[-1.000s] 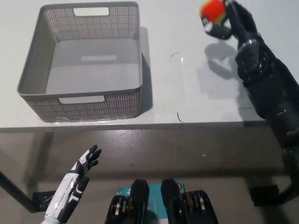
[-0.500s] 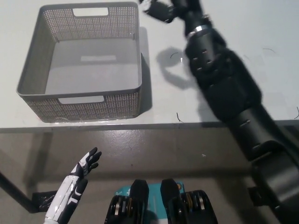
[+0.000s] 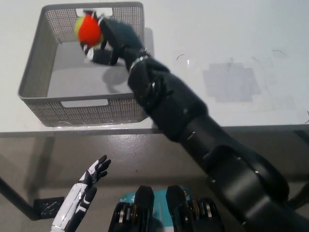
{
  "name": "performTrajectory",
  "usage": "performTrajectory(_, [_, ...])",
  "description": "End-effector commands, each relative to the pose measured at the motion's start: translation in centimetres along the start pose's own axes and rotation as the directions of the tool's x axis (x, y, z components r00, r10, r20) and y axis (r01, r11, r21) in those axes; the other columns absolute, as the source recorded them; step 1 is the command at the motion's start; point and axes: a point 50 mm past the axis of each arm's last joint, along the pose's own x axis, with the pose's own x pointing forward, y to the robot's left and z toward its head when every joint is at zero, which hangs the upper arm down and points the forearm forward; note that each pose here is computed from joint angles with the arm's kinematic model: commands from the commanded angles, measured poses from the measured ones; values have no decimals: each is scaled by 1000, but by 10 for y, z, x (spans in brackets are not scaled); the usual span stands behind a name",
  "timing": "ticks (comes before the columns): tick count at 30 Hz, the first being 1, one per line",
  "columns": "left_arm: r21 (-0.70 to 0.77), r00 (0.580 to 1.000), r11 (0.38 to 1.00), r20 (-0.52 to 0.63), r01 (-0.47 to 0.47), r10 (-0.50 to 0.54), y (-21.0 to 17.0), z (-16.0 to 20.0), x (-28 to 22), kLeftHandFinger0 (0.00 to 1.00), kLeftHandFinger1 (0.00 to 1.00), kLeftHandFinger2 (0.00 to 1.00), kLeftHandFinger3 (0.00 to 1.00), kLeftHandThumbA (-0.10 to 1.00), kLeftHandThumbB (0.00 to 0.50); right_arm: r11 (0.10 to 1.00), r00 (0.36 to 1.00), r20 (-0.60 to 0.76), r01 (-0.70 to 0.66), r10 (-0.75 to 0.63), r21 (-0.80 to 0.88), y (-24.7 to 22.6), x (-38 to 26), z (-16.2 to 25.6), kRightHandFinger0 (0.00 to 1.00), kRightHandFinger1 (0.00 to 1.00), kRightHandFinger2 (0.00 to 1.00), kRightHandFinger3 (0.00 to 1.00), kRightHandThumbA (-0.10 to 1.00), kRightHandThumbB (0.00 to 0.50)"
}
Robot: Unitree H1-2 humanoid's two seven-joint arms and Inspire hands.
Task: Use the right hand to pick up a tennis ball and put it into a container on the left side
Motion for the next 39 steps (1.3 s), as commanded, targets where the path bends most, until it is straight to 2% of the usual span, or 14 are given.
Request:
performTrajectory(1, [5,999,1000,36,10,-11,4,4,3,1000,1000,1000,1000,1000,310,994,992,101,81,-73,-77,-16,12,33,0,423,840,853,-100,200])
performTrajectory(5, [19,999,1000,44,20,-20,5,5,5,1000,1000,1000,1000,1000,300,991,996,66,70,-62,-114,-11,11,22,0,395,777,771,-100,208])
performTrajectory(6, [23,999,999,46,22,-23,5,6,5,1000,1000,1000,1000,1000,291,990,997,54,57,-51,-126,-10,11,20,5,379,692,690,-100,219])
performTrajectory(7, [27,999,999,49,23,-25,5,6,5,1000,1000,1000,1000,1000,291,989,998,43,47,-42,-137,-10,11,17,86,410,675,715,-100,233])
performTrajectory(8, [31,998,999,50,26,-27,6,5,5,1000,1000,1000,1000,1000,290,988,999,27,30,-26,-151,-9,10,14,229,550,825,842,-61,233])
performTrajectory(9, [32,998,999,49,27,-29,7,6,5,1000,1000,1000,1000,1000,289,988,1000,16,19,-16,-150,-8,10,13,248,524,770,818,-37,235])
performTrajectory(10, [29,998,999,50,27,-28,7,5,5,1000,1000,1000,1000,1000,288,987,1000,2,-4,4,-161,-8,11,12,446,687,886,880,102,237])
performTrajectory(11, [30,998,999,49,26,-28,7,5,6,1000,1000,1000,1000,1000,289,984,1000,-4,-24,24,-174,-9,11,10,751,974,1000,1000,236,258])
performTrajectory(12, [30,998,999,48,27,-28,7,6,6,1000,1000,1000,1000,1000,289,982,999,-9,-39,38,-185,-9,11,9,1000,1000,1000,1000,403,298])
performTrajectory(13, [31,998,999,49,28,-30,7,6,6,1000,1000,1000,1000,1000,287,980,999,-15,-49,47,-191,-10,12,9,1000,1000,1000,1000,550,351])
performTrajectory(16, [39,998,999,56,30,-33,8,7,8,1000,1000,1000,1000,1000,276,974,999,-16,-49,47,-222,-15,13,11,1000,1000,1000,1000,766,440])
performTrajectory(21, [38,998,999,51,35,-37,8,6,9,1000,1000,1000,1000,1000,290,971,1000,9,-23,26,-239,-23,14,10,1000,1000,1000,1000,1000,499])
performTrajectory(31, [36,998,999,44,38,-39,6,4,7,1000,1000,1000,1000,1000,286,976,960,174,220,-218,6,-56,7,12,1000,1000,1000,1000,1000,478])
performTrajectory(39, [24,998,998,32,55,-56,7,3,7,1000,1000,1000,1000,999,304,868,811,318,429,-492,250,-149,-62,10,1000,1000,1000,1000,958,441])
